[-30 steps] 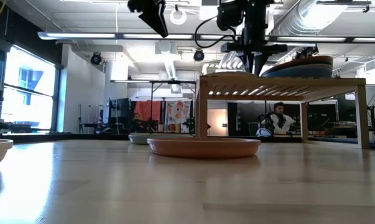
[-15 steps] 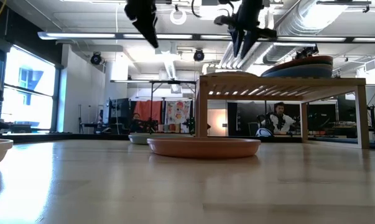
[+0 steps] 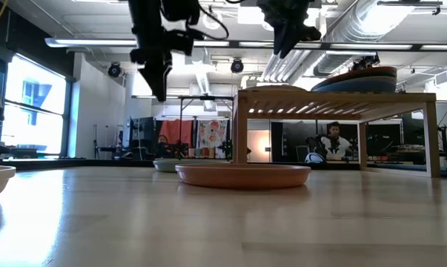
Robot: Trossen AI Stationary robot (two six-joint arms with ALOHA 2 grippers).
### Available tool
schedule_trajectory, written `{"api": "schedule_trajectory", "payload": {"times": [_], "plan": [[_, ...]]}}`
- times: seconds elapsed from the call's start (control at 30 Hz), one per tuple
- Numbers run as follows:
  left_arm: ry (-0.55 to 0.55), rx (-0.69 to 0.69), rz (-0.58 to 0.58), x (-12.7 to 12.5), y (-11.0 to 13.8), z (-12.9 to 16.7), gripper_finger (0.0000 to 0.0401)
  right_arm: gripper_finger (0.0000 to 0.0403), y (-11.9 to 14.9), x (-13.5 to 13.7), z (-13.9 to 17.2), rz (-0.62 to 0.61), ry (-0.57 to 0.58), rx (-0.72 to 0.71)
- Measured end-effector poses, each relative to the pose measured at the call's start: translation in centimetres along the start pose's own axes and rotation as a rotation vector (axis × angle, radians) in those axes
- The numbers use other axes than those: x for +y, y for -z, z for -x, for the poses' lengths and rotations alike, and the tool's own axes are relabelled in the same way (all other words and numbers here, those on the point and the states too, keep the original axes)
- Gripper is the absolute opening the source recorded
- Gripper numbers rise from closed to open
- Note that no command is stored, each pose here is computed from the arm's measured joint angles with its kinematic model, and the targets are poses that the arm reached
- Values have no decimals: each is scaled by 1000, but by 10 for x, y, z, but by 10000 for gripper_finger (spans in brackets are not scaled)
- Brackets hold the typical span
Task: Place and stack plates onto a shelf
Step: Stack the gray plate on top of the white plate on the shelf
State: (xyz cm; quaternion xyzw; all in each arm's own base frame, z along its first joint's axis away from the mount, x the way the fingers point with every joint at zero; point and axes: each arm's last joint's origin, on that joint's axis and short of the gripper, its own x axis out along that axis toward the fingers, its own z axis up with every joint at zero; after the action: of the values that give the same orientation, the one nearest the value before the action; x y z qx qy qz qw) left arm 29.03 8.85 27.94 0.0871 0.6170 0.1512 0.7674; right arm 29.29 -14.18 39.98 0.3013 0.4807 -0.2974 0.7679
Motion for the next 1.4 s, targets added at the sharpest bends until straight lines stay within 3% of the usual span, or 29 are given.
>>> {"api": "schedule_trajectory", "payload": {"times": [0.3,0.47,0.9,1.2,1.4], "plan": [[78,28,-34,-18,17,-41,108,73,9,-4,3,103,31,80],[81,14,-150,-24,23,-53,108,73,10,-5,4,139,33,89],[33,-111,-290,-32,28,-81,108,73,10,-5,4,204,60,80],[60,-58,-341,-36,26,-107,108,73,10,-5,4,219,60,81],[-27,-14,-316,-38,22,-126,108,73,12,-6,4,219,67,102]]}}
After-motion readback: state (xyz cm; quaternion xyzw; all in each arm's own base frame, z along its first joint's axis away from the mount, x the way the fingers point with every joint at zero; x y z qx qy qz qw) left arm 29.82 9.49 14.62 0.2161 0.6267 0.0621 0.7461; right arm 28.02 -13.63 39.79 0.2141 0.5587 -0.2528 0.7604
